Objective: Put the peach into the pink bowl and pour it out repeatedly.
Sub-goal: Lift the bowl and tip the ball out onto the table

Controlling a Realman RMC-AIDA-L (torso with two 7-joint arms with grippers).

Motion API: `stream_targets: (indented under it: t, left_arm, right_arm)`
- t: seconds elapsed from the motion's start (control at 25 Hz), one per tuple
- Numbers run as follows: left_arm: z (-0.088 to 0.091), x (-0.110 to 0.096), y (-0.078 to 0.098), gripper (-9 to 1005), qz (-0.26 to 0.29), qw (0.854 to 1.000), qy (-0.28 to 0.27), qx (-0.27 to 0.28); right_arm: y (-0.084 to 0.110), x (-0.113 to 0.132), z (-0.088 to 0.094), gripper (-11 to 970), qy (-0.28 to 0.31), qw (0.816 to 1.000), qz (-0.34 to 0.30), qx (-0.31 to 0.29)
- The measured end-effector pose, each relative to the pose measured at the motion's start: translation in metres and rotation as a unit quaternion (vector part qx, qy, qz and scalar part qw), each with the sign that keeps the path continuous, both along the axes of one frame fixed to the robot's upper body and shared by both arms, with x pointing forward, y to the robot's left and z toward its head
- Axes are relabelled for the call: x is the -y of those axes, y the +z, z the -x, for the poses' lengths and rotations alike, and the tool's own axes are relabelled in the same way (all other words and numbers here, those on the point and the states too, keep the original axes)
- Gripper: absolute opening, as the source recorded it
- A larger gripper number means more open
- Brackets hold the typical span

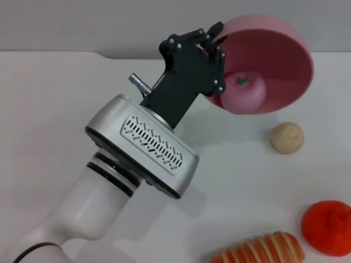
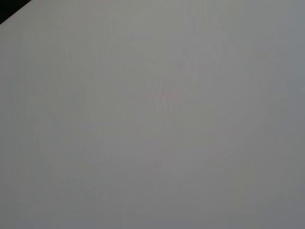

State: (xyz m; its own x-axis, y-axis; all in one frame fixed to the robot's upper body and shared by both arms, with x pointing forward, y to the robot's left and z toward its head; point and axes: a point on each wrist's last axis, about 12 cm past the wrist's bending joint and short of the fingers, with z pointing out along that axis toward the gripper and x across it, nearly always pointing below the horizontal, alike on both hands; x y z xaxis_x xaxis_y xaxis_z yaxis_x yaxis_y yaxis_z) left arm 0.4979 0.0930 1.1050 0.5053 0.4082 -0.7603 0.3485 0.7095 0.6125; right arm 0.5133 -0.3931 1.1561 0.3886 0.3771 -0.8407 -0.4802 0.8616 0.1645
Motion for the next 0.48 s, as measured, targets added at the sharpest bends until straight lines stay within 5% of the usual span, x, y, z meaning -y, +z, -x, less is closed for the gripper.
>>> stream_targets:
  t: [0.48]
  left_arm:
    - [0.0,-0.0088,-0.0021,46,0.004,1.0,0.016,0.026]
  right_arm:
    - [-0.001,-0.002,-0.0016,577,0.003,1.0,-0.003,-0.001]
